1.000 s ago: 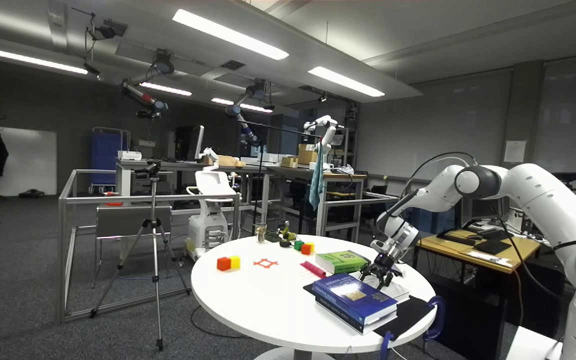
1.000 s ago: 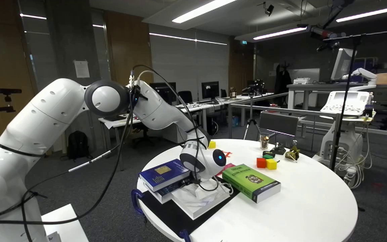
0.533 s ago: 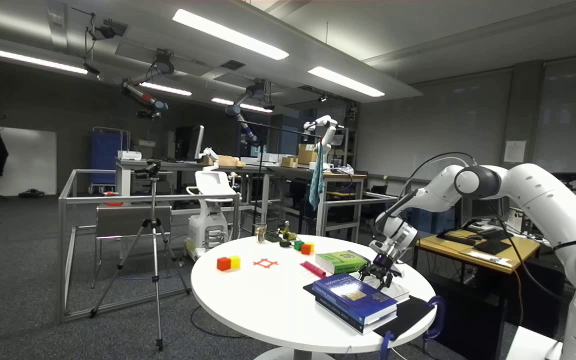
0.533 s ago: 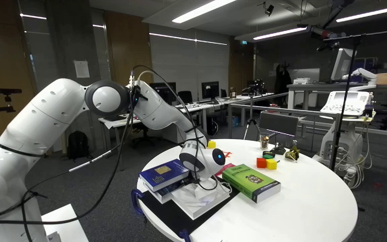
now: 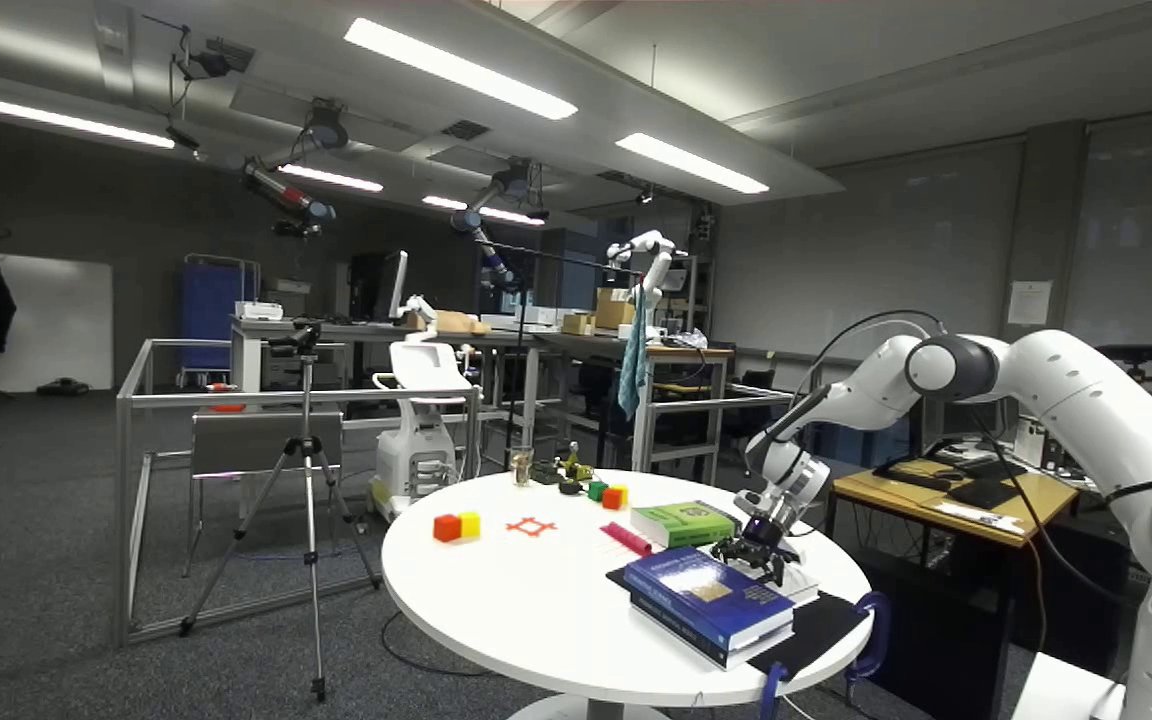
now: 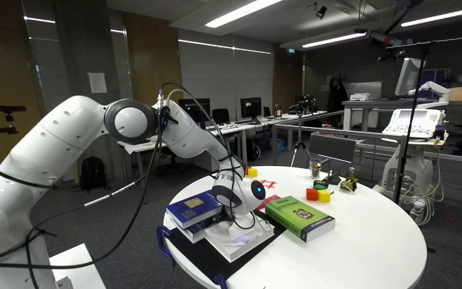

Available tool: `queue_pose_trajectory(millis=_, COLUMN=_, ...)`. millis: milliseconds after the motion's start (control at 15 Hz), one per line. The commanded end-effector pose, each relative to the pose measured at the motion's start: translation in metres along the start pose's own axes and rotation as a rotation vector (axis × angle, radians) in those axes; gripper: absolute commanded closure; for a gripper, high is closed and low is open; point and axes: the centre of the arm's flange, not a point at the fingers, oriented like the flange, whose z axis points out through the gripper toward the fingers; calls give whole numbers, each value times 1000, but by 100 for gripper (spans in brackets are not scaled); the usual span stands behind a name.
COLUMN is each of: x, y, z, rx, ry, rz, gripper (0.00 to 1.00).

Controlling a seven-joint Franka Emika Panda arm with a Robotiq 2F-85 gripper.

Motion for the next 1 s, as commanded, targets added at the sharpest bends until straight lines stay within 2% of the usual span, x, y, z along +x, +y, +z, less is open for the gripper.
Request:
queue_pose_trajectory(millis=0, x=3, y=0, z=16, rx=54, ry=11, rz=6, gripper=0)
queue_pose_trajectory(millis=933, x=28, y=-2, z=41, rx=81, ry=21, rz=-46, gripper=0)
